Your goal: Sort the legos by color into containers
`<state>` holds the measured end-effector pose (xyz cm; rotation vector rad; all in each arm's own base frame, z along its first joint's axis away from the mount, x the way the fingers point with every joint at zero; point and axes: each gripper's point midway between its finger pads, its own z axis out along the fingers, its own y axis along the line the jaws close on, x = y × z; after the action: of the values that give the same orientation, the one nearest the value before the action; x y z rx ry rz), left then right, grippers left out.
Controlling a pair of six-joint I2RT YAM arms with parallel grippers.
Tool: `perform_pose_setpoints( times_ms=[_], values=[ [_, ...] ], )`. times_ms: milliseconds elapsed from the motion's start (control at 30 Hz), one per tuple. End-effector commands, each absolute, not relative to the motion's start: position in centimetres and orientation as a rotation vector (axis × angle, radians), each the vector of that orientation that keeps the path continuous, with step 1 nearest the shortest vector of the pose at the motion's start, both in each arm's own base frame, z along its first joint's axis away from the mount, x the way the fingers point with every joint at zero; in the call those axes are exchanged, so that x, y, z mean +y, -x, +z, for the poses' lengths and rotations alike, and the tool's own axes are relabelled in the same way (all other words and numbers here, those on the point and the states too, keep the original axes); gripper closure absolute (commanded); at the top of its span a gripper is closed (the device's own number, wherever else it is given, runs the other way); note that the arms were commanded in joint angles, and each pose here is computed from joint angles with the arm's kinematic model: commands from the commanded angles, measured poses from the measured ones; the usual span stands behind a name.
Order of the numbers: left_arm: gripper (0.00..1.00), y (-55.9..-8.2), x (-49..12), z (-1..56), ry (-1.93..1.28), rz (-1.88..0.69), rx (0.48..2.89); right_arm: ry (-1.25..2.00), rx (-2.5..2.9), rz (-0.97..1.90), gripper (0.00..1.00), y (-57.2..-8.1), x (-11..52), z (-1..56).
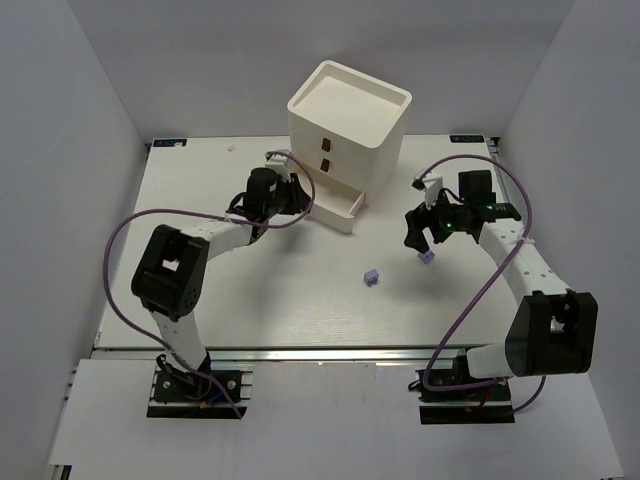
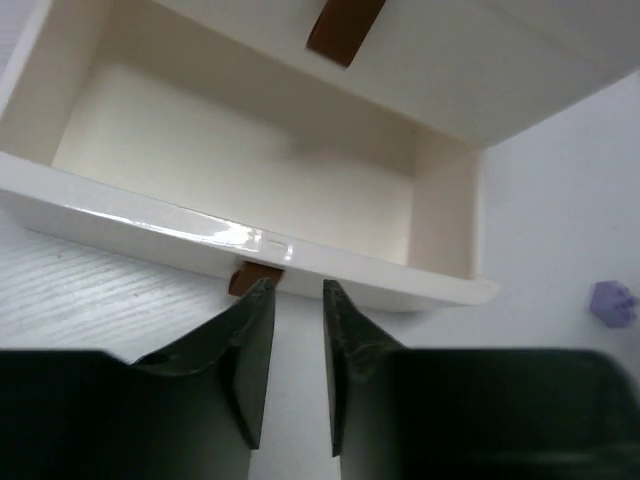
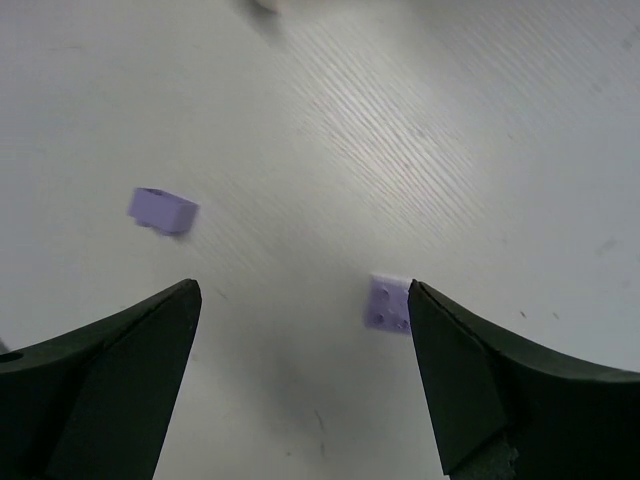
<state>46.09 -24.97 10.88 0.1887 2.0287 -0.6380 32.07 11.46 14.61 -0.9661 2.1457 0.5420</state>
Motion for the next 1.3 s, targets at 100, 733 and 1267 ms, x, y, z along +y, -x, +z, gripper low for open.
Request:
perform_pose_setpoints(
  times_ms=[100, 733, 1267],
  values=[
    [1.00, -42.8, -23.6, 20.0, 0.035, -0.780, 1.902, 0.683, 2.351, 0.175, 0.12, -34.6, 6.2, 12.6],
    [0.43, -31.5, -23.9, 20.0, 0.248, -1.086, 2.073, 0.806, 2.664, 0.077, 0.31, -33.1, 5.0, 2.8],
    [0.54, -27.3, -26.5, 17.4, 0.087, -1.104, 2.169, 1.119, 2.336, 0.378, 1.00, -34.0, 11.3, 8.3]
  ],
)
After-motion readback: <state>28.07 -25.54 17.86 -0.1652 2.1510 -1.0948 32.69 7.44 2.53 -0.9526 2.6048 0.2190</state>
